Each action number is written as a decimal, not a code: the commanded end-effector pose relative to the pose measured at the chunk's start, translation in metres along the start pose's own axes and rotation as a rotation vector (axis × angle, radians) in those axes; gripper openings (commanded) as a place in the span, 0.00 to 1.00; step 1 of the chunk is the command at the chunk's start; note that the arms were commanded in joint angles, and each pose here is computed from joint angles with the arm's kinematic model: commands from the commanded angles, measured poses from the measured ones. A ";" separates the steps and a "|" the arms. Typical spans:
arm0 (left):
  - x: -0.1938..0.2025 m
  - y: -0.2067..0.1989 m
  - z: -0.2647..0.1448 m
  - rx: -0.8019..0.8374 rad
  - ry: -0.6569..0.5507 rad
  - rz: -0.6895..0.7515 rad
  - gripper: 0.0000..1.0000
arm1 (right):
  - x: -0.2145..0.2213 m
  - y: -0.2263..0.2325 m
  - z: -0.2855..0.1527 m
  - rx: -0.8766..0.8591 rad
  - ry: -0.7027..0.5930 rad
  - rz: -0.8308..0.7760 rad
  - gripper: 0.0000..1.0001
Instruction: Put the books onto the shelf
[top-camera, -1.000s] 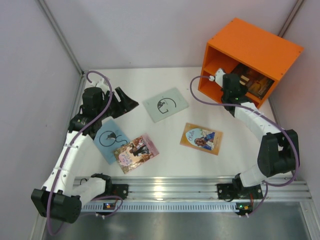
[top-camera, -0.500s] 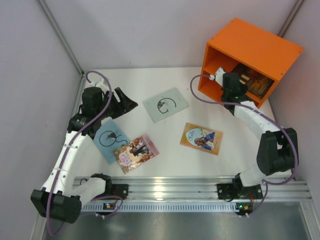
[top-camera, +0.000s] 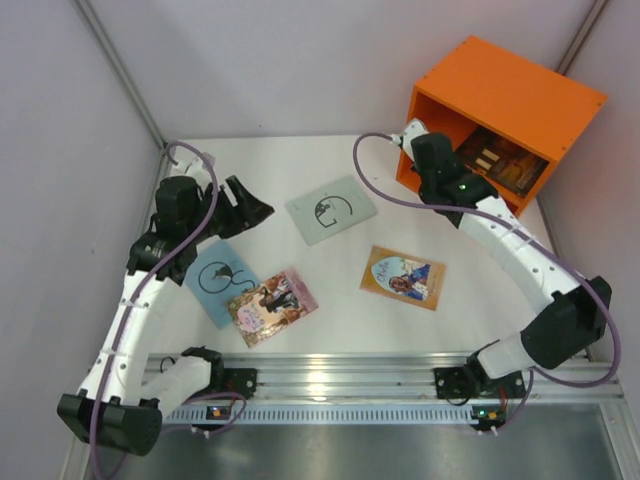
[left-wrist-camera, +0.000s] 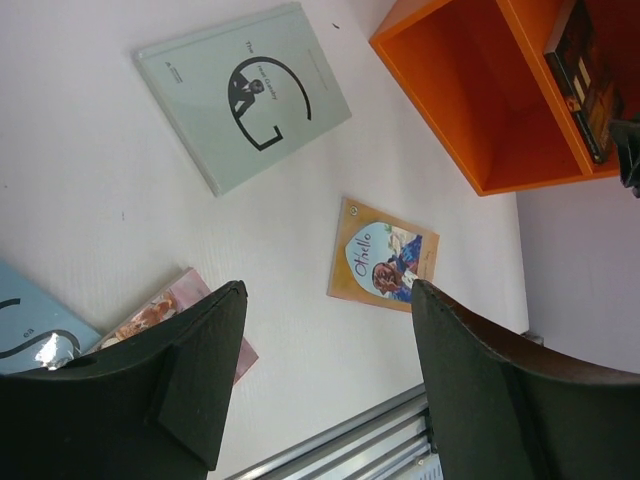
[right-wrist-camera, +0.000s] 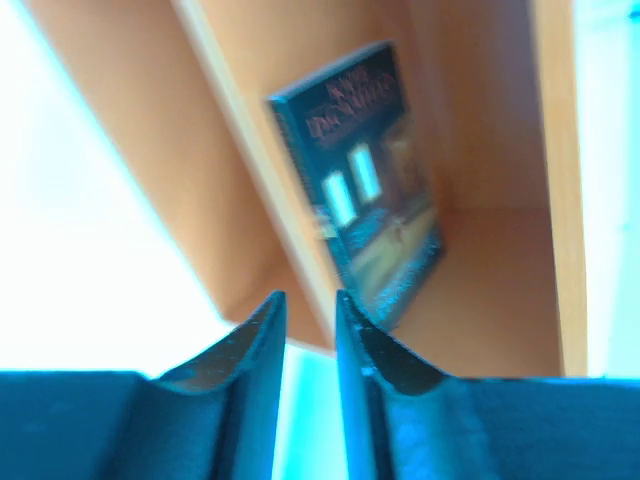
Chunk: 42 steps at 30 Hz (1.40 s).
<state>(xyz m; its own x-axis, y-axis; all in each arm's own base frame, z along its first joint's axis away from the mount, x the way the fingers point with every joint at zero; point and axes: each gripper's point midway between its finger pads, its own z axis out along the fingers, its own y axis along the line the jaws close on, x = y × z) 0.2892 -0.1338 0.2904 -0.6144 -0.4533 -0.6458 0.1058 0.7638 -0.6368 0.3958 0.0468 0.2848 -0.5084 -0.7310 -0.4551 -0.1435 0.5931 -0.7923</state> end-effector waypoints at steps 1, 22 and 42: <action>-0.004 -0.024 -0.023 0.094 -0.002 0.077 0.72 | -0.014 -0.010 -0.060 -0.093 -0.046 0.337 0.29; 0.119 -0.034 0.022 0.137 0.247 0.084 0.72 | 0.098 0.146 -0.064 -0.606 0.243 1.172 0.99; 0.155 -0.011 0.084 0.092 0.351 0.014 0.70 | 0.155 0.227 0.004 -0.535 0.295 1.206 0.88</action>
<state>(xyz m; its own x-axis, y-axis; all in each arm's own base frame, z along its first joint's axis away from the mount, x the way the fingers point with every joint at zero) 0.2519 -0.2444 0.1518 -0.8622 -0.2273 -0.4527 0.1407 0.7510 -0.6451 0.2637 0.0684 0.0303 -0.7594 0.3983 -0.5145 0.2798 0.9138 0.2945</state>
